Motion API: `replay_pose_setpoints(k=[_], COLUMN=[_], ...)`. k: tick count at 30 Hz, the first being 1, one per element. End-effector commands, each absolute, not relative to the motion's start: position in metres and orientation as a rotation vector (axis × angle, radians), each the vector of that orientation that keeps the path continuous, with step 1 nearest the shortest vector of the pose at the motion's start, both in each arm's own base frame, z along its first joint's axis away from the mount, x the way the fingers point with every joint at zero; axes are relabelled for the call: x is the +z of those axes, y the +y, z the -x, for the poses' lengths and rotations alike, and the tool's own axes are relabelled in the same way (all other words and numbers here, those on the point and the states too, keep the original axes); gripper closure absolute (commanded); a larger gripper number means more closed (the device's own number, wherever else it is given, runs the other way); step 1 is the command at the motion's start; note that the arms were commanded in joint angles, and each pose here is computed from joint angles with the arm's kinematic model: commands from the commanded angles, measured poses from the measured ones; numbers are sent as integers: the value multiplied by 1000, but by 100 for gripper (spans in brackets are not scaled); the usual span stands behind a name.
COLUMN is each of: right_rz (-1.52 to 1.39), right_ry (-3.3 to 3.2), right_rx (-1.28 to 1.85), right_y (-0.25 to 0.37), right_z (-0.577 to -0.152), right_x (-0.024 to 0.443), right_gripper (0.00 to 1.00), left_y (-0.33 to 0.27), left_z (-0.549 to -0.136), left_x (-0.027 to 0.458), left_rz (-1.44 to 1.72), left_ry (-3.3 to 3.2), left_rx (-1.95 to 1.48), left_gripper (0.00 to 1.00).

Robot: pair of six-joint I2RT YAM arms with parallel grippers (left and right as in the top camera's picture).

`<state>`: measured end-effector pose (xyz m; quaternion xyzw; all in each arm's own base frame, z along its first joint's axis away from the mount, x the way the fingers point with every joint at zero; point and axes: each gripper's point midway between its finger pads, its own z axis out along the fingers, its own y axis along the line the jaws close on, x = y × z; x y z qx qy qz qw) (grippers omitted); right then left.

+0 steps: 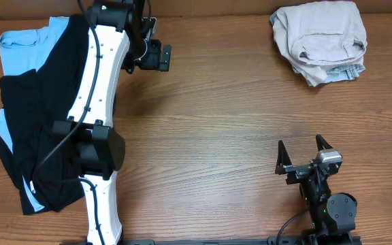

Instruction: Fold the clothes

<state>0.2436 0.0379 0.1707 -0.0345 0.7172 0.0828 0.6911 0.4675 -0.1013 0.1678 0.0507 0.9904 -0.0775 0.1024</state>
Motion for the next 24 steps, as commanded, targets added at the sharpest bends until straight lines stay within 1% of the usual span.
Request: replay_pose_setpoints(k=[1, 15, 20, 24], right_rz=[77, 77, 77, 77], right_ry=[1596, 1596, 1596, 1596], right_rx=[185, 185, 185, 185], right_y=[38, 38, 38, 38], right_z=[-243, -243, -243, -243], right_x=[170, 170, 170, 170], right_gripper=[0, 0, 0, 0], left_y=[-103, -111, -125, -129], left_z=[-470, -468, -458, -447], left_x=[166, 170, 204, 255], left_rz=[-140, -166, -216, -249], left_ry=[2923, 2913, 2839, 2711], left_rx=[-222, -226, -242, -242], left_gripper=[0, 0, 0, 0])
